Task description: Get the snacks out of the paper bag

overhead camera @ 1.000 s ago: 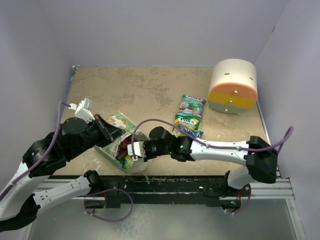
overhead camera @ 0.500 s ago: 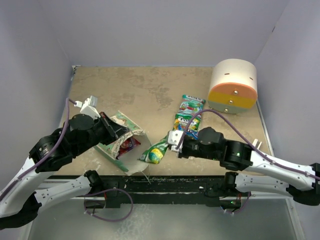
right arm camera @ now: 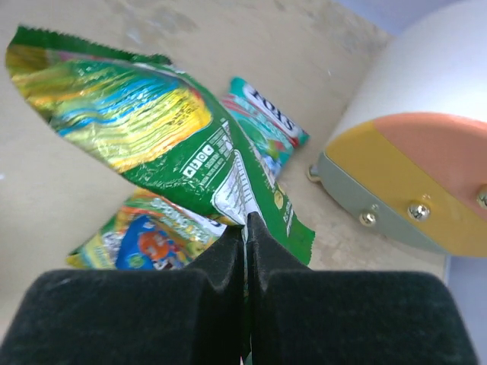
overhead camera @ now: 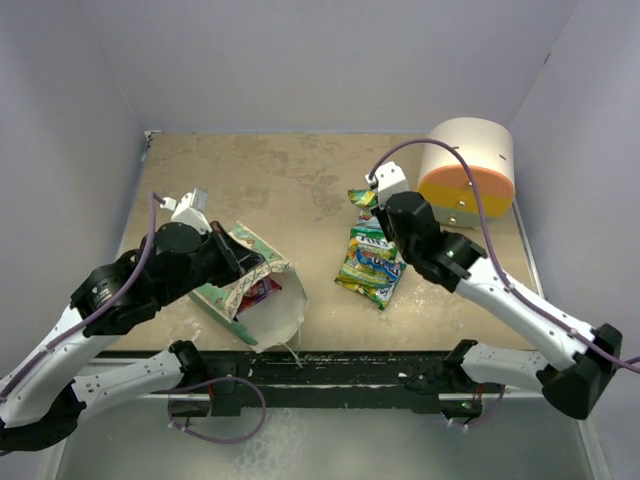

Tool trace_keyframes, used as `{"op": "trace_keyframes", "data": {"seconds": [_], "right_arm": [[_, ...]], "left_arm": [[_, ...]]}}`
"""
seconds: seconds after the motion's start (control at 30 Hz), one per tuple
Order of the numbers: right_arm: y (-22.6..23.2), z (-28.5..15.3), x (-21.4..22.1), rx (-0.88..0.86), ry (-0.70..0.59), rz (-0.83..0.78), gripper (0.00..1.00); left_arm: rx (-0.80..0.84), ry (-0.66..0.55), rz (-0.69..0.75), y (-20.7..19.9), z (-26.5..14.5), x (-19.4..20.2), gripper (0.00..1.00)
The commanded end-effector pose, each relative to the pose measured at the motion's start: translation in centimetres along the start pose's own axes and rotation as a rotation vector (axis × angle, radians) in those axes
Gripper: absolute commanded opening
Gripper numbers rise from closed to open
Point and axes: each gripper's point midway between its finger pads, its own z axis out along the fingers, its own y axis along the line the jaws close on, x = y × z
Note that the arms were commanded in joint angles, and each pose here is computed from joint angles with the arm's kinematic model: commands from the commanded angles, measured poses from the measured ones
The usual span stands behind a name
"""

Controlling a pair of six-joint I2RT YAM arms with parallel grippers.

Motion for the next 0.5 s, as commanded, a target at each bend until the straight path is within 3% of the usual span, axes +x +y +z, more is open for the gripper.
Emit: {"op": "trace_keyframes", "data": {"seconds": [0.0,0.17,0.23,0.47], "right_arm": [[-1.3,3.8,-1.0,0.033,0.008,0.013,0.00],[-0.6,7.7,2.9,-0.035,0.121,-0.178,0.00],[0.4,8.4,3.4,-0.091,0.110,-0.234,0.00],[2.3,8.9,7.8,-0.167,0.171,-0.249,0.00]], "left_arm": [[0.077,-0.011,0.023,-2.4,-0.2,-0.8,0.00],[0.096,0.020,0.038,-3.1,0.4,-0.3,0.00],[0.104,0.026,0.045,-3.4,0.6,-0.2,0.00],[0.108,0.037,0.041,-3.8,0.6,-0.2,0.00]]}}
